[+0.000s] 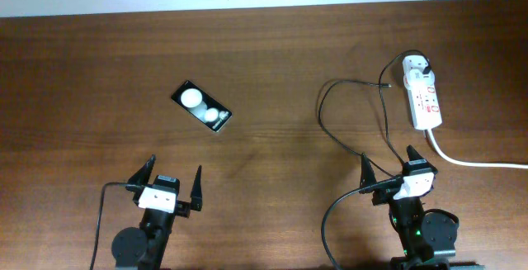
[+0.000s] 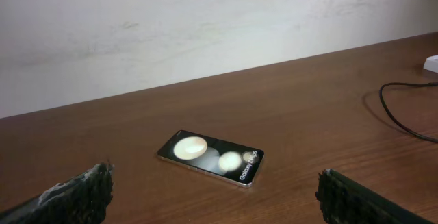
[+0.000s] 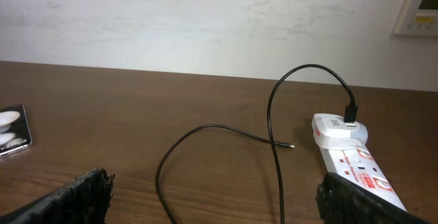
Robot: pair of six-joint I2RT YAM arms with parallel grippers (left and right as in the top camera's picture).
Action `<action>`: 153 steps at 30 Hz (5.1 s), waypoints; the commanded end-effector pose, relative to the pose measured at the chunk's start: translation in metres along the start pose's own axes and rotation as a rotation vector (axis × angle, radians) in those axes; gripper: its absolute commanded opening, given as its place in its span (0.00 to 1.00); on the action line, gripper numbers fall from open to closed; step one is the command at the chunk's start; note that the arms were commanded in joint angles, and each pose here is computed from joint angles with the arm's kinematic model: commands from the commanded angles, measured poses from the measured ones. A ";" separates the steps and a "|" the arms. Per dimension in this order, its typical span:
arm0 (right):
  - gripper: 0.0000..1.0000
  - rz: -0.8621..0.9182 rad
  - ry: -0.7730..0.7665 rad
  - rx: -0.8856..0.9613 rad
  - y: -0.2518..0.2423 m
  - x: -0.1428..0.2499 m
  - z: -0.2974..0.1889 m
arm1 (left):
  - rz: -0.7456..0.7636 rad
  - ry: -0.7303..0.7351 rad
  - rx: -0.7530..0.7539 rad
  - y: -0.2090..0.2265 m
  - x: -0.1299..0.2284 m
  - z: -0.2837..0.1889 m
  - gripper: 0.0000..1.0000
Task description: Plug charger to phone and switch on socket
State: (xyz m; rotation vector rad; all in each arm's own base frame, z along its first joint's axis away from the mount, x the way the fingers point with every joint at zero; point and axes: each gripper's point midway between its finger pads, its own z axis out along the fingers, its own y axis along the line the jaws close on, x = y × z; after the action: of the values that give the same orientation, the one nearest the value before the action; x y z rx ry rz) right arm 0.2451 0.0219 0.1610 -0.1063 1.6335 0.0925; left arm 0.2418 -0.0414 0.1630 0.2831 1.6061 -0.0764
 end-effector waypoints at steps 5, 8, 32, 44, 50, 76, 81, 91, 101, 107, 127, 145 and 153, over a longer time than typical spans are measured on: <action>0.99 -0.006 0.003 0.001 -0.001 0.003 0.000 | 0.016 0.000 0.011 -0.002 0.002 0.000 0.99; 0.99 -0.006 0.003 0.001 -0.001 0.003 0.000 | 0.016 0.000 0.010 -0.002 0.002 0.000 0.99; 0.99 -0.006 0.003 0.001 -0.001 0.003 0.000 | 0.016 0.000 0.011 -0.002 0.002 0.000 0.99; 0.99 -0.006 0.003 0.001 -0.001 0.003 0.000 | 0.016 0.000 0.011 -0.002 0.002 0.000 0.99; 0.99 -0.006 0.003 0.002 -0.001 0.003 0.000 | 0.016 0.000 0.011 -0.002 0.002 0.000 0.99; 0.99 -0.006 0.003 0.001 -0.001 0.003 0.000 | -0.032 -0.237 0.198 -0.029 -0.084 -0.021 0.99; 0.99 -0.006 0.003 0.001 -0.001 0.003 0.000 | -0.023 -0.264 0.200 -0.029 -0.098 -0.026 0.99; 0.99 -0.006 0.003 0.002 -0.001 0.003 0.000 | -0.034 -0.230 0.203 -0.030 -0.093 -0.025 0.99; 0.99 -0.006 0.003 0.001 -0.001 0.003 0.000 | -0.029 -0.250 0.183 -0.026 -0.109 -0.032 0.99; 0.99 -0.006 0.003 0.001 -0.001 0.003 0.000 | -0.054 -0.201 0.058 -0.004 -0.121 -0.040 0.99; 0.99 -0.006 0.003 0.002 -0.001 0.003 0.000 | -0.094 -0.016 0.002 0.013 -0.131 -0.026 0.99; 0.99 -0.006 0.003 0.002 -0.001 0.003 0.000 | -0.107 0.053 0.009 0.015 -0.129 -0.010 0.99; 0.99 -0.006 0.003 0.001 -0.001 0.003 0.000 | -0.114 0.105 -0.020 0.024 -0.130 0.004 0.99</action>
State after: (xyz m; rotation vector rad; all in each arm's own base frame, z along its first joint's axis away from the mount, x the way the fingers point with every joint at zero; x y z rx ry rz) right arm 0.2451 0.0219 0.1609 -0.1060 1.6339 0.0928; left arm 0.2503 -0.0392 0.2772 0.1968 1.7404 -0.1449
